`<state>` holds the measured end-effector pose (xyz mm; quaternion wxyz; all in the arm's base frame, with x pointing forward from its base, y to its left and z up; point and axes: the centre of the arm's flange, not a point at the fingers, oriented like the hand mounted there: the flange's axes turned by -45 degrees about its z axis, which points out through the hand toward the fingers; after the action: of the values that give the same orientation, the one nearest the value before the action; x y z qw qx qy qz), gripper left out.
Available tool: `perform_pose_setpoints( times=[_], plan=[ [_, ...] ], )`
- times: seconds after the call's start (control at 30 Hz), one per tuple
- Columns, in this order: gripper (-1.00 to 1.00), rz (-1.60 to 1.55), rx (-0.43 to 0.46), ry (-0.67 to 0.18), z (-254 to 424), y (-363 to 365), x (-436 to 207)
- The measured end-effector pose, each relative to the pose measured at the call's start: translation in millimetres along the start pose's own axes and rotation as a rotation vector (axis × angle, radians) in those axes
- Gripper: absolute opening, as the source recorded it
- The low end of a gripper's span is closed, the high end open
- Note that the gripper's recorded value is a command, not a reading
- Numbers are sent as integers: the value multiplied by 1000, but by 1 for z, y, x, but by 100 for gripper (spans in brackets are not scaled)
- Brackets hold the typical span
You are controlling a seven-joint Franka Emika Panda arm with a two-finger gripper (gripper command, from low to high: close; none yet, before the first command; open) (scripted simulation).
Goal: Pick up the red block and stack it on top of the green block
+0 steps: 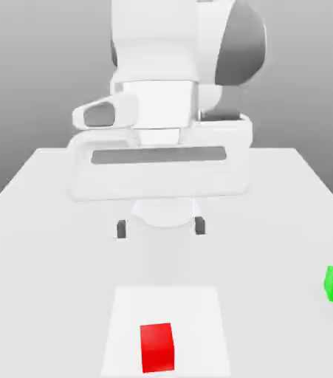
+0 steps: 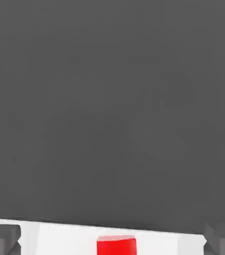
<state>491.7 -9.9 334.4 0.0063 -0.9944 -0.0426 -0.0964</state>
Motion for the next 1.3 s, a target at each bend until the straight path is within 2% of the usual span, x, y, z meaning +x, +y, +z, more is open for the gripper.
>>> perform_pose_setpoints(
  times=[0.2,0.37,0.4,0.63,0.8,1.07,1.3],
  plan=[
    [0,-26,-1,-170,107,3,-41],
    [0,-30,-2,-193,172,4,-57],
    [-100,-30,-1,-193,179,4,-59],
    [-100,-30,-2,-194,178,4,-59],
    [-100,-35,-1,-194,125,2,-49],
    [-100,-390,33,-192,107,-115,-48],
    [-100,-729,66,-187,92,-222,-75]
  ],
)
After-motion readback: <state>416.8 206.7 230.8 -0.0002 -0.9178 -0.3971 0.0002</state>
